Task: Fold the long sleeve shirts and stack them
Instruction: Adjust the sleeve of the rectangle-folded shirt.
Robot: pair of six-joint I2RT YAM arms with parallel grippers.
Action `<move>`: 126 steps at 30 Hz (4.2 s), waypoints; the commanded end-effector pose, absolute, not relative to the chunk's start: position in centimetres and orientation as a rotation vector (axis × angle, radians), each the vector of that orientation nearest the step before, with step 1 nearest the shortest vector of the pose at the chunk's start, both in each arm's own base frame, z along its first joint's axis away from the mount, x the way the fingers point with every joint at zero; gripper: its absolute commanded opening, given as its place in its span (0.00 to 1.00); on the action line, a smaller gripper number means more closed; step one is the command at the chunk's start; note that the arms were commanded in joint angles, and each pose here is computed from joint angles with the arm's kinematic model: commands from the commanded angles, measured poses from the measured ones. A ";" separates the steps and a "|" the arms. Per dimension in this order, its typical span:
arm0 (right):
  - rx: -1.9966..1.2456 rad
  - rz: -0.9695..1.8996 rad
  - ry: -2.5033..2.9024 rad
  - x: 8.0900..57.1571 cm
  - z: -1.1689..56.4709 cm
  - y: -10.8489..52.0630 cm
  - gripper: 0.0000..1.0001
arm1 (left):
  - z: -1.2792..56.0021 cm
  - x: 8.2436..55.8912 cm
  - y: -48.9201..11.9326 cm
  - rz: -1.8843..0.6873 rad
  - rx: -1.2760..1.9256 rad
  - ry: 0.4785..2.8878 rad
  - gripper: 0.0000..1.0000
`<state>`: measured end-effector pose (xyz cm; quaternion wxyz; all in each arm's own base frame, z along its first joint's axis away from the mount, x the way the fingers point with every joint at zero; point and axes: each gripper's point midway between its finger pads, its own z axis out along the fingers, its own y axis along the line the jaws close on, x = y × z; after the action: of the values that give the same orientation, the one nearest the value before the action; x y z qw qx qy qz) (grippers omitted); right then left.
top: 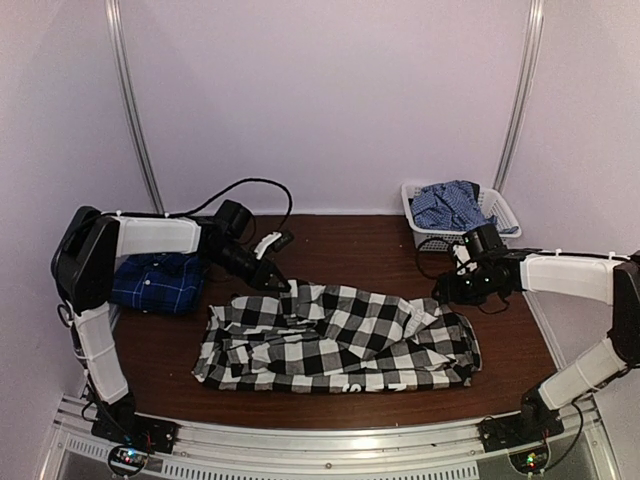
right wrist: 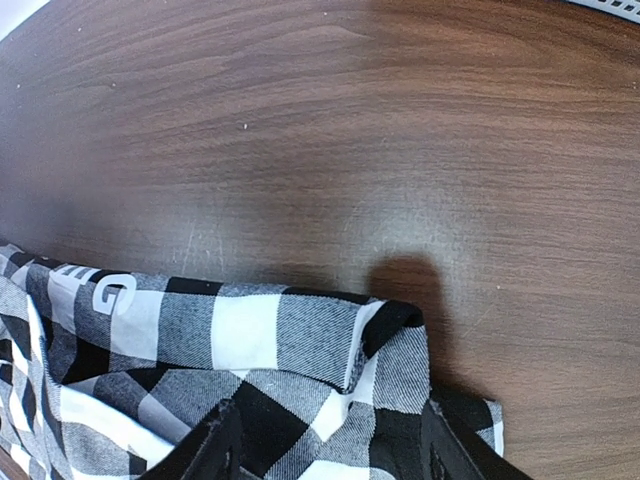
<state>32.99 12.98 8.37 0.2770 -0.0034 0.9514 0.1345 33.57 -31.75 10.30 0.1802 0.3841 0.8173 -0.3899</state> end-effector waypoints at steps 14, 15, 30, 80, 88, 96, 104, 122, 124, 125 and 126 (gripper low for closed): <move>-0.063 0.427 2.534 33.1 8.5 14.0 0.61 | 10.4 36.9 -30.6 -1.121 0.812 2.336 0.14; -0.063 0.428 2.536 33.1 8.4 14.1 0.61 | 10.1 37.0 -30.7 -1.140 0.803 2.337 0.16; -0.044 0.435 2.555 32.4 7.3 14.1 0.62 | 6.4 35.5 -30.6 -1.233 0.719 2.323 0.31; -0.052 0.411 2.540 31.8 7.8 14.2 0.62 | 9.0 36.4 -30.3 -1.170 0.705 2.269 0.00; -0.060 0.418 2.538 31.7 7.7 14.3 0.62 | 12.8 34.9 -30.0 -1.240 0.651 2.336 0.00; -0.078 0.374 2.535 32.1 8.0 14.0 0.62 | 19.2 31.6 -30.4 -1.311 0.681 2.238 0.00; -0.109 0.376 2.527 32.7 9.3 14.3 0.62 | 21.6 31.0 -30.4 -1.316 0.632 2.210 0.00; -0.131 0.465 2.551 32.7 7.8 15.8 0.62 | 10.0 34.5 -25.7 -1.026 0.391 2.531 0.00; -0.128 0.465 2.569 32.5 7.0 15.8 0.62 | 8.9 34.6 -25.4 -1.008 0.385 2.554 0.00; -0.127 0.465 2.578 32.3 6.4 15.9 0.62 | 8.3 34.7 -25.3 -1.002 0.385 2.562 0.00; -0.125 0.468 2.586 32.2 6.0 15.9 0.62 | 7.7 34.9 -25.2 -0.996 0.379 2.574 0.00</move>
<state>32.30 15.20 7.09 0.2585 -0.0427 0.9513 0.1623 34.16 -26.25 10.17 0.1805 0.1396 0.8979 -0.3765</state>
